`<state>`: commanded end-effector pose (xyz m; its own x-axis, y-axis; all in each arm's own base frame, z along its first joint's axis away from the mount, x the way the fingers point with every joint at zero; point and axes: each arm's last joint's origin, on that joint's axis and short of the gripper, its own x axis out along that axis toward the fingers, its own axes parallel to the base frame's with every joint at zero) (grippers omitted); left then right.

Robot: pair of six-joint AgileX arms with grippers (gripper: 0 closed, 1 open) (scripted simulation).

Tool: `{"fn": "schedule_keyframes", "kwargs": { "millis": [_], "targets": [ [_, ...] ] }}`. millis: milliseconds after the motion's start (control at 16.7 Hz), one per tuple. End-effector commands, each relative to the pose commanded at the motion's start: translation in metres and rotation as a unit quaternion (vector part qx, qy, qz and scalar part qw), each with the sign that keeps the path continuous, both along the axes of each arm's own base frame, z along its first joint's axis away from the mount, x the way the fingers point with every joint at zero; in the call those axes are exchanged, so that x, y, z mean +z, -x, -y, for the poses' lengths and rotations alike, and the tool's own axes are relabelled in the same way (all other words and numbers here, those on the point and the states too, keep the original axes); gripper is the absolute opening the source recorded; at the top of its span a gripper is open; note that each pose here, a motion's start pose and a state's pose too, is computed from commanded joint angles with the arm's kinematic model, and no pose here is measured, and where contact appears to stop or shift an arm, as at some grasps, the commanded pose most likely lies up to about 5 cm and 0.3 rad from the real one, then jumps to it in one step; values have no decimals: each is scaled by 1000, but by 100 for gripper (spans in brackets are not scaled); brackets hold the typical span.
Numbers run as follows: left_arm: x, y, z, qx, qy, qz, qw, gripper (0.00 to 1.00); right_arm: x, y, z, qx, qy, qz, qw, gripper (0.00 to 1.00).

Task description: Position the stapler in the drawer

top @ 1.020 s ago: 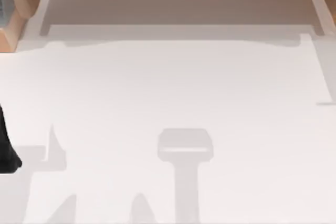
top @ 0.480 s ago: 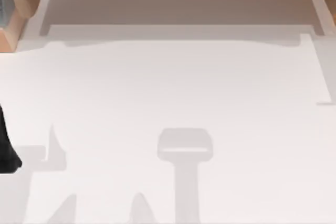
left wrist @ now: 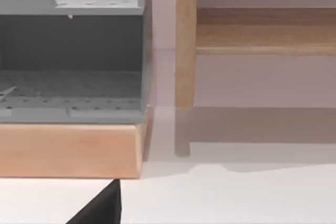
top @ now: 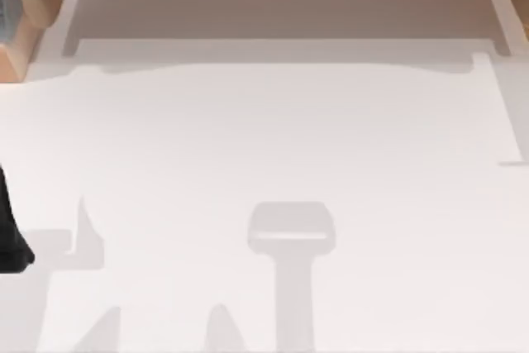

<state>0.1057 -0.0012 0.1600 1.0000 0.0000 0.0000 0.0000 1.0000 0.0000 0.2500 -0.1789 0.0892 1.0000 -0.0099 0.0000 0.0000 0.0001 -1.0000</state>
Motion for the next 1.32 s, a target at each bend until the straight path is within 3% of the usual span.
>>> {"fn": "schedule_keyframes", "kwargs": {
  "millis": [60,840,1320],
  "targets": [
    [0,0,0,0,0,0,1000,100,0,0,0,0,0,0,1000,100],
    [0,0,0,0,0,0,1000,100,0,0,0,0,0,0,1000,2],
    [0,0,0,0,0,0,1000,100,0,0,0,0,0,0,1000,0]
  ]
}}
